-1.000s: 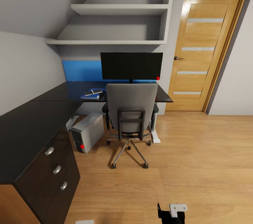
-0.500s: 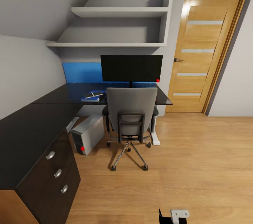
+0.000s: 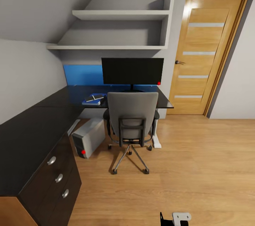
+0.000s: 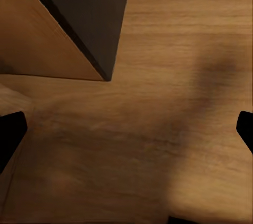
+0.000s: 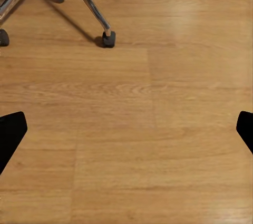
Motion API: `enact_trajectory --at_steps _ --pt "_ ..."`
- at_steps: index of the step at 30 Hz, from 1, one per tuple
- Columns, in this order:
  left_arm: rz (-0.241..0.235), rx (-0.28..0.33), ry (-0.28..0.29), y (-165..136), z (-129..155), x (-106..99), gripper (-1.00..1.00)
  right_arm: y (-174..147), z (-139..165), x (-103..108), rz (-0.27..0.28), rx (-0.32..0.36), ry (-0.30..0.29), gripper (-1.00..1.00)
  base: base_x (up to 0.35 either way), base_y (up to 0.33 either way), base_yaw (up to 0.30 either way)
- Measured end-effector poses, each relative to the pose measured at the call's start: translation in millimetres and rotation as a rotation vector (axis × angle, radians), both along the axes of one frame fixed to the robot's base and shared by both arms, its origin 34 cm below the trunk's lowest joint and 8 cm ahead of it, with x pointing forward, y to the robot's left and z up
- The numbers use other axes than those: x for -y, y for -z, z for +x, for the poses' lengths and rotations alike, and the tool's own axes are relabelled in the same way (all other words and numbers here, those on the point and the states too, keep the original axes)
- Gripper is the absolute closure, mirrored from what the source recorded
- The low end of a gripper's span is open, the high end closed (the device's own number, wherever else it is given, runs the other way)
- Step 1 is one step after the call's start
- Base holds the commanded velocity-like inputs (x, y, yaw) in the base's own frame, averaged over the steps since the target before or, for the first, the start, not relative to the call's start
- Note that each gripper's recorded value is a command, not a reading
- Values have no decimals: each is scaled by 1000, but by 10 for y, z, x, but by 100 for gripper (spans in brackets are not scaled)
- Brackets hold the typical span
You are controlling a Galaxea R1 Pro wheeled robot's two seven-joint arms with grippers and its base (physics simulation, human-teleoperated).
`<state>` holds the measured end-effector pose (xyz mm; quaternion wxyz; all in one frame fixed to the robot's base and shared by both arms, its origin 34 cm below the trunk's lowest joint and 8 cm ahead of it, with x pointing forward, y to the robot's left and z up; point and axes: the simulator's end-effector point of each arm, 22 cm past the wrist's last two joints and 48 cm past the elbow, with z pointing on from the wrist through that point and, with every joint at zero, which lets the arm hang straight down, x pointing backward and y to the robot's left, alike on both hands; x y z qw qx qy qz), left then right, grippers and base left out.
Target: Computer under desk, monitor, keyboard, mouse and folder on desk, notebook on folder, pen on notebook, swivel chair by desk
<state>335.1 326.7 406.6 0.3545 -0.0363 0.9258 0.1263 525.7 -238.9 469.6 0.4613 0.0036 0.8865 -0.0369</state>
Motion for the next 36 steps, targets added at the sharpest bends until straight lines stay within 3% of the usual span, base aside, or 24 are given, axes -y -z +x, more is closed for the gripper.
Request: enact_trajectory --at_steps 3,9,24,34,36 --pt "-3 17 -66 -79 -36 -105 -100 -58 7 0 0 0 0 -100 0 0 0" --pt "-5 27 -100 -208 -42 -158 -100 -174 21 1 0 0 0 -100 0 0 0" --pt "-13 20 -103 -474 -27 -102 -100 -455 50 1 0 -1 1 -100 0 0 0" --pt "-19 2 -104 -446 -54 -63 -100 -455 49 3 -1 -1 1 -100 0 0 0" --pt "-19 -30 -102 -401 -106 -71 -100 -455 49 3 -1 -1 1 -100 0 0 0"
